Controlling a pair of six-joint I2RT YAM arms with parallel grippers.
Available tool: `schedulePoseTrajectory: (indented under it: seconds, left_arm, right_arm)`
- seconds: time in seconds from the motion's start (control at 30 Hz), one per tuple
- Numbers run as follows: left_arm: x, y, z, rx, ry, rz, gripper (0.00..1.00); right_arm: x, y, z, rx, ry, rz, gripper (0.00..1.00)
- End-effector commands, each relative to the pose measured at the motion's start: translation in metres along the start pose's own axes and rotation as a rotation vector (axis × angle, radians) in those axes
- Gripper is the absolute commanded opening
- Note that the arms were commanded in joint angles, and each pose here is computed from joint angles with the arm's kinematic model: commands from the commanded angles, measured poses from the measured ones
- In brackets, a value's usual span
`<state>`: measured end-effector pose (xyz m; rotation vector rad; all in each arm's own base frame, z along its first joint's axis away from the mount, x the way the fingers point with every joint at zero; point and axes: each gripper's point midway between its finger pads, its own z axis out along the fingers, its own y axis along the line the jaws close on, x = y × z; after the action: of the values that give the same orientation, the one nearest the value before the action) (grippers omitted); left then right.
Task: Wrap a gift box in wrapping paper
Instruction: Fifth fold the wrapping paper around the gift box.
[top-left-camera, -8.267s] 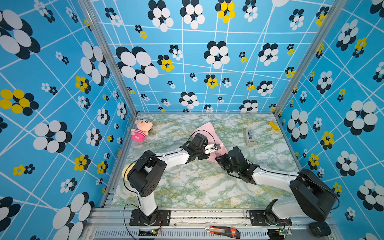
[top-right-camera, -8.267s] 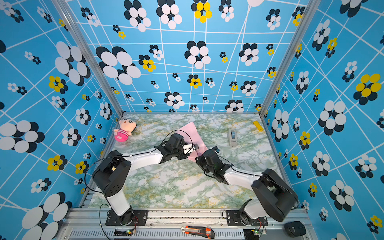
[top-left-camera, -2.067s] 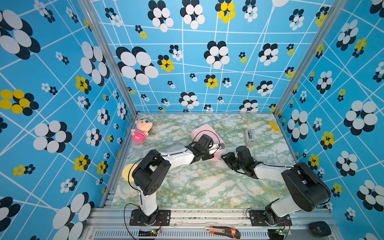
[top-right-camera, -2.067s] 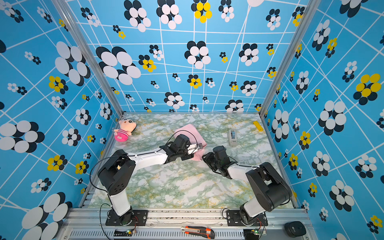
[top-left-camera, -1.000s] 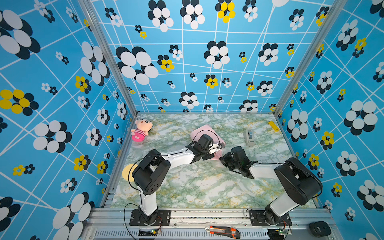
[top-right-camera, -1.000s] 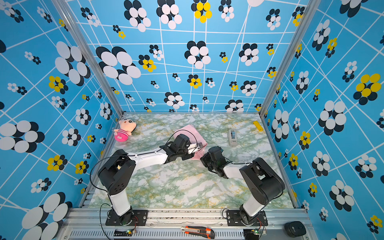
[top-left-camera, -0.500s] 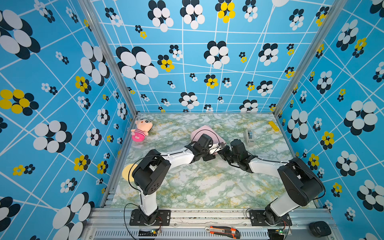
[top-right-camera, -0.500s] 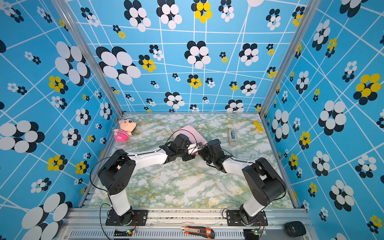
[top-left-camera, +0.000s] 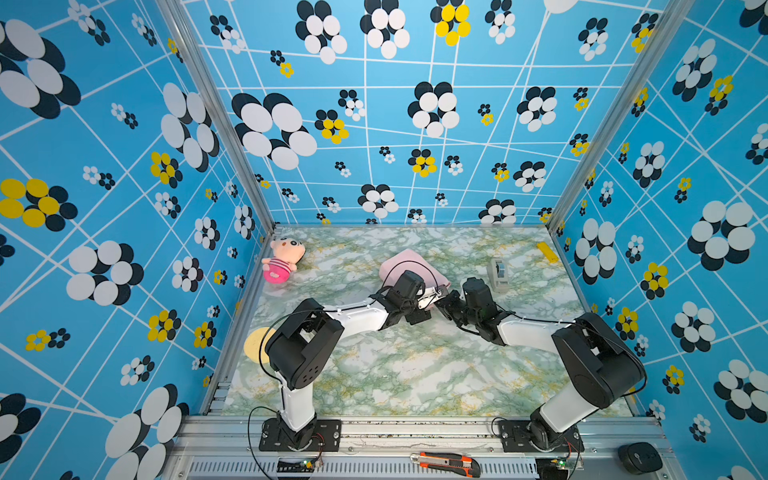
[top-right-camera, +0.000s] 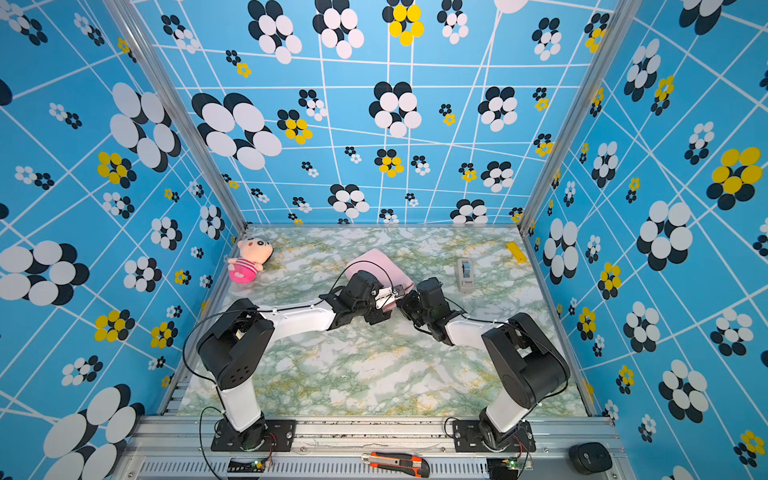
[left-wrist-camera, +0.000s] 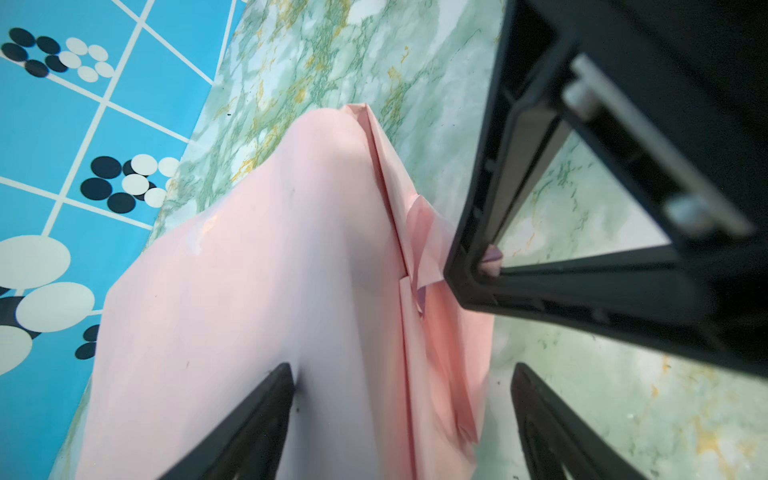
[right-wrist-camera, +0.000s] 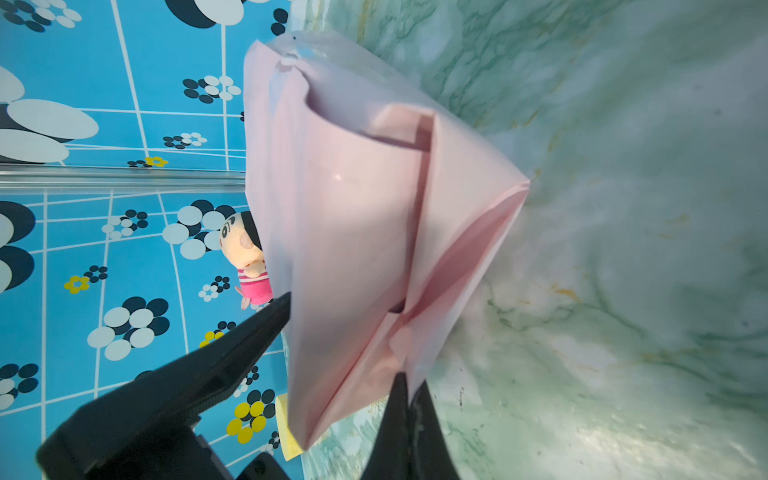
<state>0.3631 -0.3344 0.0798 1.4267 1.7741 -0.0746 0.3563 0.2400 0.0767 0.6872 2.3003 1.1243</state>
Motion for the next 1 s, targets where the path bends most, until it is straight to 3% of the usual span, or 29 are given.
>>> schedulePoseTrajectory:
  seconds: [0.0,0.3,0.73,0.97]
  left_arm:
    - [0.010,0.001,-0.009,-0.003,-0.012,-0.070,0.93]
    - [0.017,-0.001,-0.007,-0.059,-0.109,0.017,0.98]
    - [0.031,-0.020,0.019,-0.127,-0.062,0.223,0.79]
    - [0.038,-0.028,0.022,-0.130,-0.045,0.222,0.70]
  right_arm:
    - [-0.005,0.015,-0.001,-0.083,-0.017,0.005,0.01]
    - [-0.001,0.012,0.003,-0.098,0.003,0.040,0.01]
    - [0.004,0.013,0.007,-0.160,0.026,0.115,0.02]
    - [0.001,0.017,0.008,-0.205,0.027,0.149,0.04]
